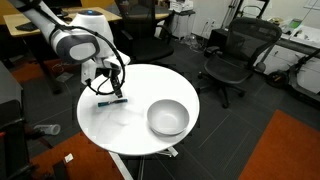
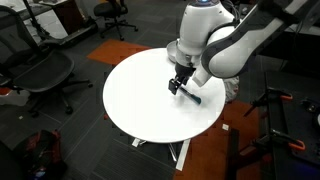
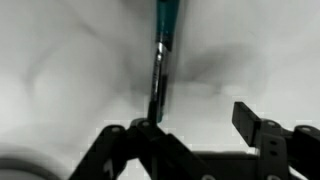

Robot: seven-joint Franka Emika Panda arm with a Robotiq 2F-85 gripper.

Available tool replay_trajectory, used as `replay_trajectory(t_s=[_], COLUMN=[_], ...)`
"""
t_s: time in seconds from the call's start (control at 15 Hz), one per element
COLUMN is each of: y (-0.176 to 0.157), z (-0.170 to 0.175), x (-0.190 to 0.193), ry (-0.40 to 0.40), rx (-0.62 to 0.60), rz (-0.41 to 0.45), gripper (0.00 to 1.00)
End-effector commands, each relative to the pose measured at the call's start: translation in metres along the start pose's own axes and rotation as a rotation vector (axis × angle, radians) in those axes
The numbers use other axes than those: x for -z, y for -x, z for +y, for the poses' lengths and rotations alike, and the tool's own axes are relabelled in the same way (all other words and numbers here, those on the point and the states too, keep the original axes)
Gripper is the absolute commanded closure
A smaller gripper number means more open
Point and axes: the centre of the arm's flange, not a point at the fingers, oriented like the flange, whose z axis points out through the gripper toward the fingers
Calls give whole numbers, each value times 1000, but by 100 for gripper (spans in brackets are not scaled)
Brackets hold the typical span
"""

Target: Place the marker on the table

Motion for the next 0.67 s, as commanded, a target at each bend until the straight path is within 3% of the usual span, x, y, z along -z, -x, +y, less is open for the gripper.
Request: replay_trajectory(t_s=[0.0, 0.6], y=[-11, -22], z=[2, 17], x=[26, 96], ry=[1, -16], rx=[-9, 10], rz=[39, 84], gripper=[0, 0])
